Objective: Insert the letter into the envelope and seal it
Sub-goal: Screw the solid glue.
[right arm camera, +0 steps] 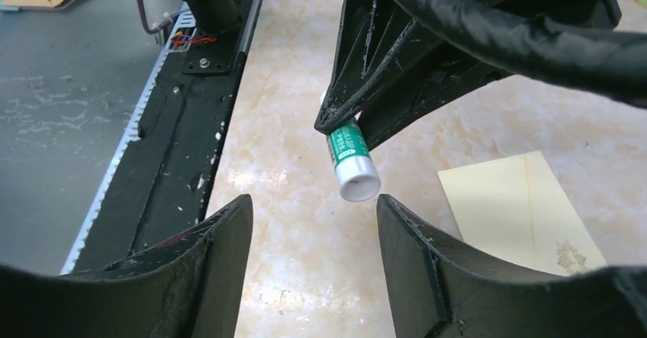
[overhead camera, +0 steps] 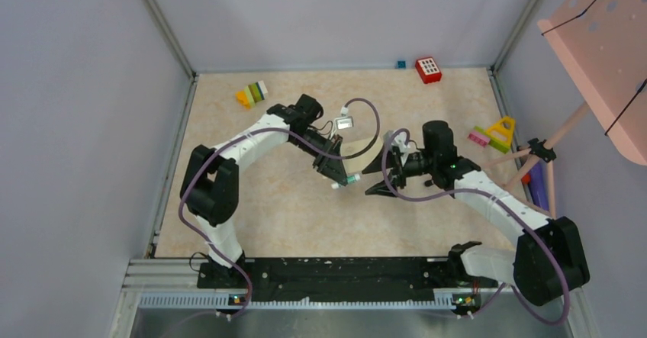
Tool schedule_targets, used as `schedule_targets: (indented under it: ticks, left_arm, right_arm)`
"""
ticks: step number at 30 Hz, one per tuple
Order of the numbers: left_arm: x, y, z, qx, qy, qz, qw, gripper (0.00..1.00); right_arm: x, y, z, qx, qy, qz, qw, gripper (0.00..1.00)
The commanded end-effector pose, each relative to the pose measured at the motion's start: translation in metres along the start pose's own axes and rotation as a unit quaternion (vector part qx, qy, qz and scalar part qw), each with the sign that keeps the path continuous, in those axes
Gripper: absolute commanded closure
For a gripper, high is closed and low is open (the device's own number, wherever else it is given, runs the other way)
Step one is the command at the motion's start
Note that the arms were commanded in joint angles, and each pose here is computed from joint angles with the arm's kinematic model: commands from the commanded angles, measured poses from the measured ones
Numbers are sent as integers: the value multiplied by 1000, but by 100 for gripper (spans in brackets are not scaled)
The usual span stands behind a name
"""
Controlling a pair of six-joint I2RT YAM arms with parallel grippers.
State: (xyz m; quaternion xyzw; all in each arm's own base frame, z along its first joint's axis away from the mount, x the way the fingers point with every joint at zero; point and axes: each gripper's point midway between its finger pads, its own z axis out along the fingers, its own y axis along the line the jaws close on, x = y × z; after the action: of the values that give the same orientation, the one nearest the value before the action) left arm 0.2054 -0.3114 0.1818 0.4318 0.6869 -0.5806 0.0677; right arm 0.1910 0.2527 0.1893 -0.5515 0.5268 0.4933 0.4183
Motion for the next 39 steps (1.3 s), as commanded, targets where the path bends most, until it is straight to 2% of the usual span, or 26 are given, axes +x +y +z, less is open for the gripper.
schedule_targets:
  ticks: [1,4,7,12,15,18,24,39]
  left_arm:
    - [-15,0,-12,-47,-8,42,998,100]
    - [-20,8,-20,-115,-24,71,991,100]
    - [-26,16,-30,-174,-34,97,979,100]
    - [-31,15,-36,-219,-43,128,966,100]
    - [-30,17,-31,-247,-31,152,956,100]
    - [-28,24,-27,-270,-16,159,949,100]
    - [-24,35,-20,-294,2,164,942,100]
    - [-22,36,-11,-297,14,169,940,100]
  right_arm:
    - [-30,-10,0,27,-10,10,1000,39]
    - [-30,-17,-3,33,-6,119,992,39]
    - [-30,-28,-5,31,-5,221,975,40]
    - [-20,-53,-4,31,-9,405,914,49]
    - [-13,-62,-2,14,-8,471,882,51]
    - [-11,-63,0,-10,-11,508,861,51]
    - [-4,-63,2,-17,-12,529,848,53]
    - [10,-64,15,-18,3,546,837,59]
